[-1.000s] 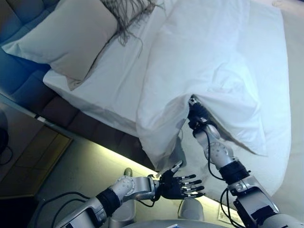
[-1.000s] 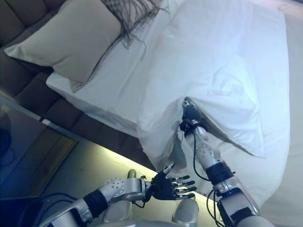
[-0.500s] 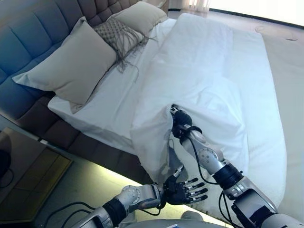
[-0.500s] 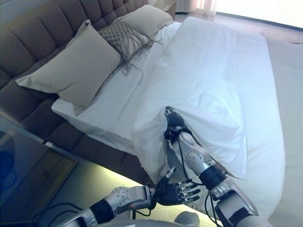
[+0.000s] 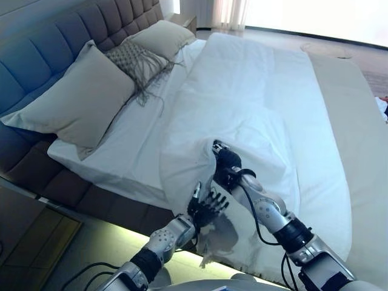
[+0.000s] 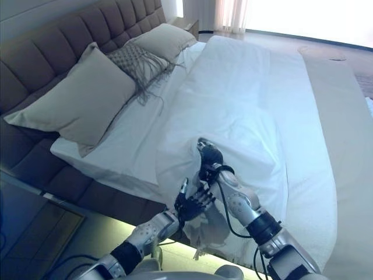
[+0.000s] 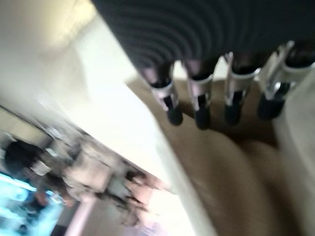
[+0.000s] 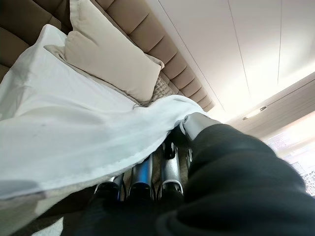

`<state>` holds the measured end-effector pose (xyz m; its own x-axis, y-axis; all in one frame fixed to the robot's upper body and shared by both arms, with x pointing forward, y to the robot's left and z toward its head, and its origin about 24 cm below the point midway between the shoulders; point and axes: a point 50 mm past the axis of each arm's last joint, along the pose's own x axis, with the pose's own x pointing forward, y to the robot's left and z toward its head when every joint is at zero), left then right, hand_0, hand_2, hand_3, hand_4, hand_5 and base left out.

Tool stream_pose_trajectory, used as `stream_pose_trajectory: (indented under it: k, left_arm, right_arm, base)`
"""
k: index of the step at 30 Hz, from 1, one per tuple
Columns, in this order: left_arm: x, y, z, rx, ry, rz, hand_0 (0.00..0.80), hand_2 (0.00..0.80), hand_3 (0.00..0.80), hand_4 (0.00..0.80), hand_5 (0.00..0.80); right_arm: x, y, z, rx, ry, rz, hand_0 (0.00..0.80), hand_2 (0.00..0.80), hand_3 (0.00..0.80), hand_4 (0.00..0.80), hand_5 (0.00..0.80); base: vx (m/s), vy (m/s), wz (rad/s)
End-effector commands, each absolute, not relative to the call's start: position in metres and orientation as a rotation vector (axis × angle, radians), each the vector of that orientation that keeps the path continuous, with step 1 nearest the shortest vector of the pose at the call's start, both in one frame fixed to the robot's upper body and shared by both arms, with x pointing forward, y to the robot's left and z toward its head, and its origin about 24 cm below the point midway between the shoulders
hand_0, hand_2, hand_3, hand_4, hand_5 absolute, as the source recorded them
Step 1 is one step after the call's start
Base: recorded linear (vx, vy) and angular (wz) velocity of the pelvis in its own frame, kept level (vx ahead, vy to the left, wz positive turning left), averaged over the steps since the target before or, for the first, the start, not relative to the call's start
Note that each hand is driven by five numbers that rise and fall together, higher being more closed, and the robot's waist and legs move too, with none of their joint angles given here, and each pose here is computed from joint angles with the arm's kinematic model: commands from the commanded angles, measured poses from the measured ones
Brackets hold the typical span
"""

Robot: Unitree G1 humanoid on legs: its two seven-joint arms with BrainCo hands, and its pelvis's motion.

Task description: Make the bed neatly

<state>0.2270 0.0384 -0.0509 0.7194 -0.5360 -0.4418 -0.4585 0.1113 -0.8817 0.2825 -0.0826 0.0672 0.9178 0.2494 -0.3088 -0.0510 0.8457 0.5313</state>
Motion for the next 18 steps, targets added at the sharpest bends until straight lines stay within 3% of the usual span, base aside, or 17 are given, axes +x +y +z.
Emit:
stream_pose_trajectory:
  k: [1,13,18]
  left_arm:
    - [0.258,0.032,-0.026,-1.593,0.675,-0.023,0.0,0.0,0.0,0.0,0.0]
    - [0.266,0.05,-0.019,-1.609,0.579,0.09,0.0,0.0,0.0,0.0,0.0]
    - [0.269,0.05,-0.017,-1.607,0.588,0.052,0.0,0.0,0.0,0.0,0.0]
  right_arm:
    - [0.282,-0.064,0.127,0.626,0.141,0.369,0.8,0.8,0.8,0.8,0.8]
    - [0.273,-0.066,0.114,0.633,0.173,0.38,0.8,0.8,0.8,0.8,0.8]
    - [0.27,-0.067,0.109,0.638,0.196,0.382,0.8,0.8,0.8,0.8,0.8]
  base:
    - [0.043,0.0,-0.05]
    - [0.038,0.01,-0.02]
    - [0.006,0.001,0.0]
